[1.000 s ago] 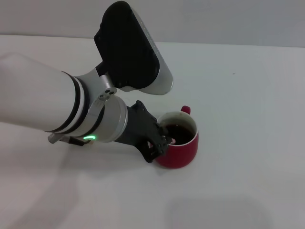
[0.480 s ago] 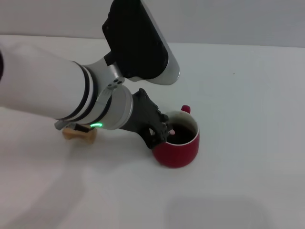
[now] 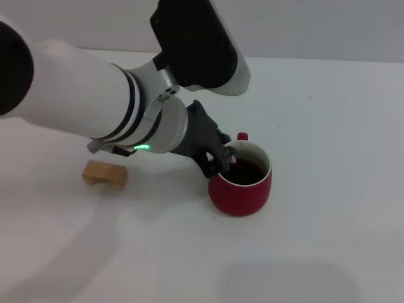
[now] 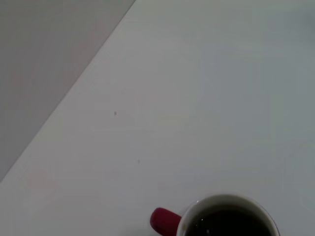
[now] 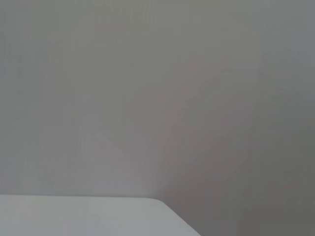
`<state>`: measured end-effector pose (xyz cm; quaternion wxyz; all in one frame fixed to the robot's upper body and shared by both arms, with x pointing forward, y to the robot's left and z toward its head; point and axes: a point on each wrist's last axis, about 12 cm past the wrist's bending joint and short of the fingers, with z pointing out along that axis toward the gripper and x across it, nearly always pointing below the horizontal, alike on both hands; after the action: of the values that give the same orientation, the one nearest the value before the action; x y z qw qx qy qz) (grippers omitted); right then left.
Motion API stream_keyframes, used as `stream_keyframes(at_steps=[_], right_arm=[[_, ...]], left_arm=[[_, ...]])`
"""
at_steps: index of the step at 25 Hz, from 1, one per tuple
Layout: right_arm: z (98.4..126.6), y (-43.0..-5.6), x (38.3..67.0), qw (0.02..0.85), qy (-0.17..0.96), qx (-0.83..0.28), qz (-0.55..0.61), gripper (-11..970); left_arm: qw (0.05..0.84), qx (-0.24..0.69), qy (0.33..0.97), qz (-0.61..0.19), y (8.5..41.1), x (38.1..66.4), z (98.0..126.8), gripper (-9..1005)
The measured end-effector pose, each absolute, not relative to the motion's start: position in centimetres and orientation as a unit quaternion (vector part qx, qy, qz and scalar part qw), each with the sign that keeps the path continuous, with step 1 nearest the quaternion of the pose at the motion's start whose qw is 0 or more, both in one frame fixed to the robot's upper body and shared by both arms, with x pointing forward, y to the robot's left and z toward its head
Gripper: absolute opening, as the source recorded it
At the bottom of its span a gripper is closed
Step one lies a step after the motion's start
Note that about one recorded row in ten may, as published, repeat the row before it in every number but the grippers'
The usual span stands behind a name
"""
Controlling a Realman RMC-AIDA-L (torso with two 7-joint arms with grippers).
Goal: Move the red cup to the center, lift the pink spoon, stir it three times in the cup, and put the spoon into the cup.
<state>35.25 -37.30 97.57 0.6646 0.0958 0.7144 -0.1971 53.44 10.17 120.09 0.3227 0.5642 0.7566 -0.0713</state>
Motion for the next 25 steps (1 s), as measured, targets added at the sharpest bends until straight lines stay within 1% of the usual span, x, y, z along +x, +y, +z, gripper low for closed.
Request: stream_keyframes(at_steps=[7,25], right_arm=[[97.58,-37.28,35.30,0.665,0.714,0.095,-0.196,-1],[97.55,-37.18,35.29,0.665,0.715,0.095,-0.195,0]], left_arm=[[0.321,0.569,0.754,-0.068,9.86,53.74,120.16,137],[0.313,0.567,0.762,-0.031,10.76,53.80,120.35,136]])
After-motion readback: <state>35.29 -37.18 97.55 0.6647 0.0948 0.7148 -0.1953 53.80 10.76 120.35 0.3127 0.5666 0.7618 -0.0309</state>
